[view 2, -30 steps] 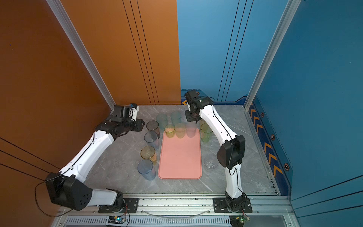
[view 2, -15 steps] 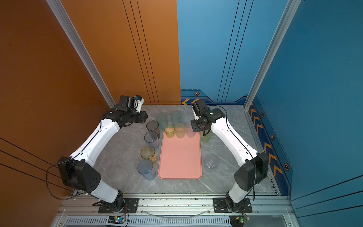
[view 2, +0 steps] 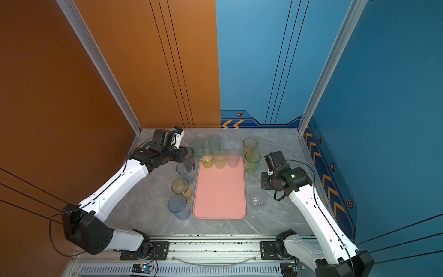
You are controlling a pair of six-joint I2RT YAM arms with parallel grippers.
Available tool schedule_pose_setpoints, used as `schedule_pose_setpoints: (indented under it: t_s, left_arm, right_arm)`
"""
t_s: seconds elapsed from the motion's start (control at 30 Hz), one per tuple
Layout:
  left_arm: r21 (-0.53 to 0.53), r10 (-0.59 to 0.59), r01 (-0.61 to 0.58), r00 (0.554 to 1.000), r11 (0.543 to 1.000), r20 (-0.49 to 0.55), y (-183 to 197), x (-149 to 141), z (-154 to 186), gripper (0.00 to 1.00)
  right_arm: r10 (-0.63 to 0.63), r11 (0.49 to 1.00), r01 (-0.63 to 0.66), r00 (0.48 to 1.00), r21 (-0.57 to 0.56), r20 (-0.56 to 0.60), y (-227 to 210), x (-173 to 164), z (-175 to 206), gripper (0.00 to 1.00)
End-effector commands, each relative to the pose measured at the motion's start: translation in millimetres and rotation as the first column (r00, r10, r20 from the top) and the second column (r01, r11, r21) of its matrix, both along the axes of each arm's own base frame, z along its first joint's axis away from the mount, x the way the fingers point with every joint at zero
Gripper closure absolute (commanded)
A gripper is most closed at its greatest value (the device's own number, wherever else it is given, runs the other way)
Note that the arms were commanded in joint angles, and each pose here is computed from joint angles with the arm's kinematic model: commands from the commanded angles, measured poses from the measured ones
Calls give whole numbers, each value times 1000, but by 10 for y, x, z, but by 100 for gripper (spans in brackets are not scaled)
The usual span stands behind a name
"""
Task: Place the glasses into the tray
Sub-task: Pick up the glass from the bottom-right of the table.
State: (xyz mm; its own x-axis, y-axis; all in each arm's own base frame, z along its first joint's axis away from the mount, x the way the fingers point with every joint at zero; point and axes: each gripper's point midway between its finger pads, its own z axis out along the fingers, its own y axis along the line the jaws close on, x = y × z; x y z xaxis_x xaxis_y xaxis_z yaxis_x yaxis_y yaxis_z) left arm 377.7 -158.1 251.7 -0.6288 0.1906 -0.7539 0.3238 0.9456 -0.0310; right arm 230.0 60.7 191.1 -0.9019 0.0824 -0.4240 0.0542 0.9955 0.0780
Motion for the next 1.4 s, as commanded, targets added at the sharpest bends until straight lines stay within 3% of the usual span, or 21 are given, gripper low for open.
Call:
schedule_pose_setpoints:
  t_s: [0.0,0.23,0.33,0.43,0.57,0.67,0.87,1.37]
  left_arm:
    - [-19,-79,80,996,997,44,-266,-159,162,57]
    - [43,-328,333,940,942,-98,-1046,-703,-15,57]
    - [31,-433,444,887,896,-162,-1422,-959,-106,58]
    - [-32,-554,561,804,827,-219,-1874,-1259,-185,58]
    - [-19,-633,660,712,751,-304,-2343,-1573,-389,60]
    - [-6,-646,687,680,726,-346,-2560,-1701,-561,60]
    - [-21,-626,677,668,736,-403,-2813,-1781,-819,60]
    - [36,-577,648,701,761,-421,-3116,-1627,-1166,69]
  right_arm:
    - [-49,999,50,997,20,-65,-78,-135,-155,67]
    - [-121,988,126,991,91,-58,-205,100,-256,64]
    - [-128,985,133,991,113,-43,-230,236,-252,63]
    - [-146,978,146,989,148,-10,-270,402,-193,63]
    - [-149,977,146,989,157,8,-329,565,-150,63]
    - [-148,974,143,989,175,16,-367,616,-135,63]
    - [-156,965,142,987,220,45,-434,627,-70,63]
    - [-148,962,120,984,246,98,-469,581,53,63]
